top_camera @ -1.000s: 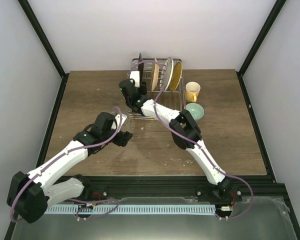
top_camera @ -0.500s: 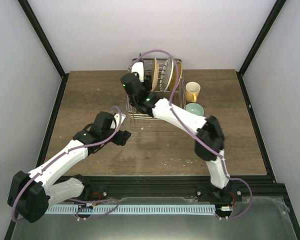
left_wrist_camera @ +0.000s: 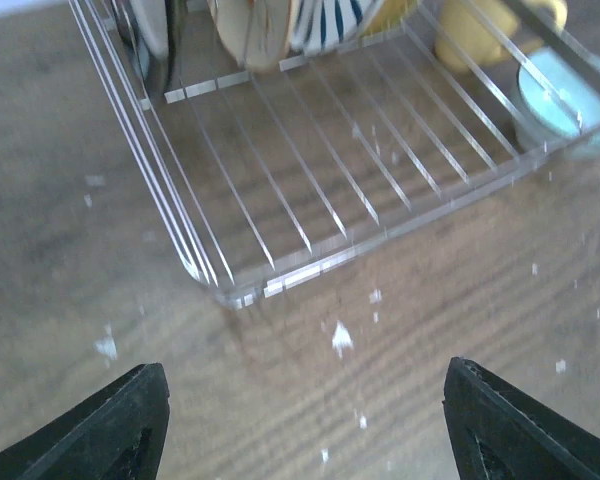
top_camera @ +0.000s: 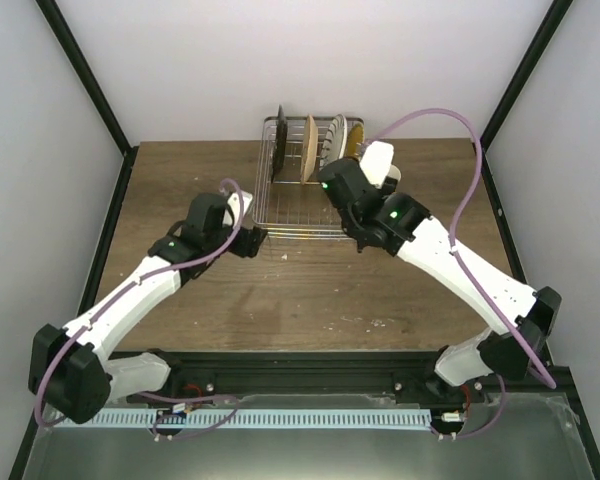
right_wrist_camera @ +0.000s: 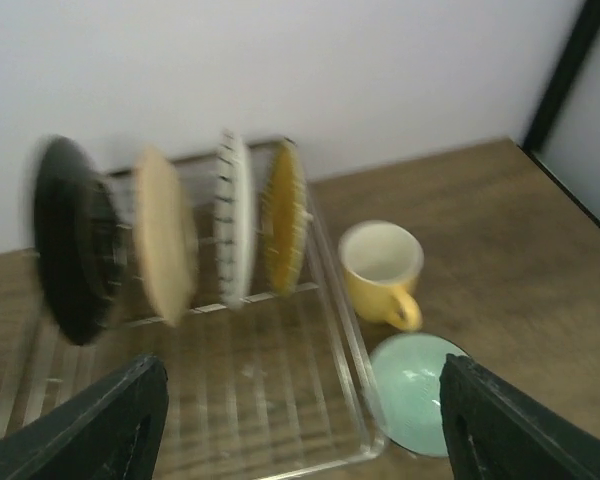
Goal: Load the mixed dishes into the dish rack
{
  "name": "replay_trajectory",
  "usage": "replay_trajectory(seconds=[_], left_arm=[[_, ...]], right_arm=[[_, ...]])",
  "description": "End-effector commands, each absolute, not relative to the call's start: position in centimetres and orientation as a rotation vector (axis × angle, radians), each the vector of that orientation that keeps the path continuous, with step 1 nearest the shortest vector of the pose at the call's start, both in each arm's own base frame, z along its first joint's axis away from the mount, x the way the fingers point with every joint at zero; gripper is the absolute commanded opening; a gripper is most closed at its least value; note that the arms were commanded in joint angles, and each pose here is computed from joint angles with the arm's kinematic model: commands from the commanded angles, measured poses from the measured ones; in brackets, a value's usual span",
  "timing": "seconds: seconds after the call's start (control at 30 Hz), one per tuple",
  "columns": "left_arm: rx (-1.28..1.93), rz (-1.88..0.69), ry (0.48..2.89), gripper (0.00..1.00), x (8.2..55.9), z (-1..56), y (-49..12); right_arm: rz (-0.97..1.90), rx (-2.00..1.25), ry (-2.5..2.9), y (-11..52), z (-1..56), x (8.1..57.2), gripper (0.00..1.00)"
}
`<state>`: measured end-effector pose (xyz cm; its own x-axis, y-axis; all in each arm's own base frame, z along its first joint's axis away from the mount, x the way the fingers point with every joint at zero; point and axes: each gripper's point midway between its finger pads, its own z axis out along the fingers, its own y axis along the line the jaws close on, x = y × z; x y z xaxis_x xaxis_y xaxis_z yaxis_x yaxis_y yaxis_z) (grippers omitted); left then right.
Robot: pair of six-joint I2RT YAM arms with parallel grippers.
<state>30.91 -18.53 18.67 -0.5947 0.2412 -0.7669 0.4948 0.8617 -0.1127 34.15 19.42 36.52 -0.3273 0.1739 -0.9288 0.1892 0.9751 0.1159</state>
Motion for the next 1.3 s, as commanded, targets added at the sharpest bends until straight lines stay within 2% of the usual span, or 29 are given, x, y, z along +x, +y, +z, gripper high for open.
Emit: replay_trajectory(seconds=[0.0, 0.13, 0.33, 0.5, 0.63, 0.8, 1.27], left_arm=[[0.511, -0.359, 2.076, 0.78, 34.9, 23.7, -19.5], [0.508, -0.328, 2.003, 0.81, 37.3, 26.9, -20.2], [0.51, -0.325, 1.955, 0.81, 38.9, 29.5, -21.1], [0.518, -0.306, 1.942, 0.81, 39.8, 30.2, -21.4], [0.531, -0.288, 1.935, 0.81, 40.4, 30.6, -21.6], [0.532, -0.269, 1.934, 0.81, 41.1, 30.9, -21.7], [0.532, -0.271, 1.961, 0.81, 42.2, 29.4, -22.2]], right_arm=[[-0.103, 0.472, 2.126, 12.9, 29.1, 33.6, 0.75], [-0.025, 0.604, 2.225, 9.9, 24.7, 33.9, 0.76], [0.075, 0.688, 2.16, 5.4, 24.5, 36.8, 0.74], [0.027, 0.607, 2.188, 3.9, 23.4, 40.5, 0.74], [0.081, 0.519, 2.273, 4.3, 20.5, 43.7, 0.61], [0.044, 0.4, 2.349, 5.1, 17.6, 46.4, 0.51], [-0.051, 0.335, 2.385, 4.7, 16.6, 47.7, 0.52]])
